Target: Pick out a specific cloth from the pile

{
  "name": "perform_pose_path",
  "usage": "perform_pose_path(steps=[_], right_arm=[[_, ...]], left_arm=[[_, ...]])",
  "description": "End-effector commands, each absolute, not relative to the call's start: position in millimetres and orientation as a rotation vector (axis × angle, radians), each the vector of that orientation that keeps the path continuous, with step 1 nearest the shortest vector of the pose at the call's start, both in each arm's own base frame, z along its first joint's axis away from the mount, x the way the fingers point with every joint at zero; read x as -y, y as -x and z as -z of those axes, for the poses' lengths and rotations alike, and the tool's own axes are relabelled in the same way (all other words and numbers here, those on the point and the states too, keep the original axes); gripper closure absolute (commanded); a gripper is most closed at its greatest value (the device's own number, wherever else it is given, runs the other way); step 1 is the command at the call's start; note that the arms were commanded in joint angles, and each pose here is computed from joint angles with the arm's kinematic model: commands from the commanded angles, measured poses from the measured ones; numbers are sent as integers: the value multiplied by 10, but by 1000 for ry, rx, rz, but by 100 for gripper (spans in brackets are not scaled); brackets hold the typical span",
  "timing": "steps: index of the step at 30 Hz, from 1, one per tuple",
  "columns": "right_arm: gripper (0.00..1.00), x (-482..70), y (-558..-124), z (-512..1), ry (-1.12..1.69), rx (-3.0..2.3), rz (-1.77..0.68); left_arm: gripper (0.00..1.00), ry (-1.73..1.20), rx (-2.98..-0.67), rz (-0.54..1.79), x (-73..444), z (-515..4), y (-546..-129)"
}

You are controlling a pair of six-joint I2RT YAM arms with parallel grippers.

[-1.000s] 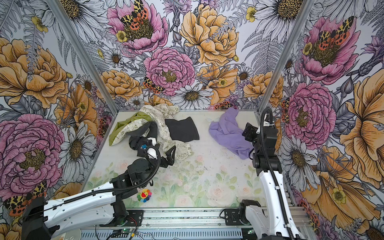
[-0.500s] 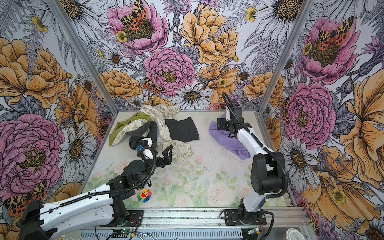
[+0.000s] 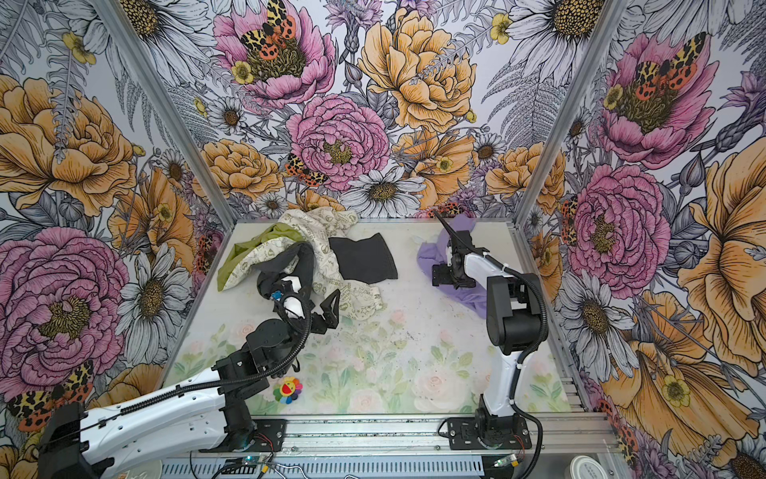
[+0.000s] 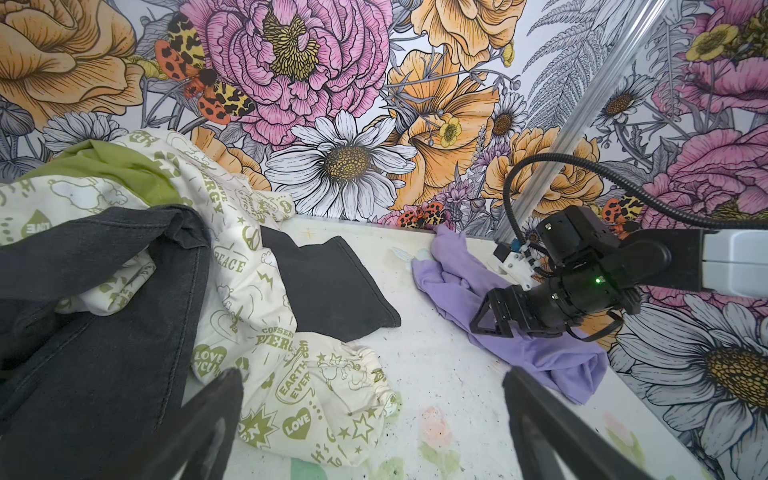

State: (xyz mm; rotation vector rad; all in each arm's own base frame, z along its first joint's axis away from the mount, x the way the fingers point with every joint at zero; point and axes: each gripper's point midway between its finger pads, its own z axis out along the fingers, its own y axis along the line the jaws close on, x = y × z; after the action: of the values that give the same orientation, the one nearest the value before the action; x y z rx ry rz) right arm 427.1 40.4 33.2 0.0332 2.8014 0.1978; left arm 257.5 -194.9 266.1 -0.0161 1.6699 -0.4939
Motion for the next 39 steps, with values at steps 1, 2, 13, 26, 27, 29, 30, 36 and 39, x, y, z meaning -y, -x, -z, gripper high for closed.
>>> perform_pose_path(steps=[1, 2, 13, 26, 27, 29, 30, 36, 39], right_arm=[[4, -242, -3998, -244, -142, -2869, -241], [4, -189, -3960, -237, -166, -2872, -240], [1, -31, -3786, -509, -234, -2803, -248], [1, -295, -3858, -2193, -110, -2320, -362], [0, -292, -3828, -2325, -100, -2267, -355], [0, -273, -3763, -2554, -86, -2162, -334], [1, -245, -3727, -2648, -85, -2105, -312], [0, 1, -3536, -2825, -132, -1851, -159], [1, 67, -3491, -2727, -149, -1750, -133]], left_arm=[[1, 35, -1668, 498, 1886, -2637, -2577], [1, 38, -1667, 498, 1876, -2638, -2583], [1, 86, -1680, 424, 1672, -2597, -2614], [1, 276, -1679, 157, 896, -2503, -2699], [1, 296, -1671, 138, 819, -2480, -2718], [1, 314, -1645, 105, 702, -2447, -2760], [1, 324, -1626, 80, 632, -2425, -2781], [1, 369, -1550, -85, 253, -2331, -2912], [1, 366, -1545, -150, 97, -2265, -3004]])
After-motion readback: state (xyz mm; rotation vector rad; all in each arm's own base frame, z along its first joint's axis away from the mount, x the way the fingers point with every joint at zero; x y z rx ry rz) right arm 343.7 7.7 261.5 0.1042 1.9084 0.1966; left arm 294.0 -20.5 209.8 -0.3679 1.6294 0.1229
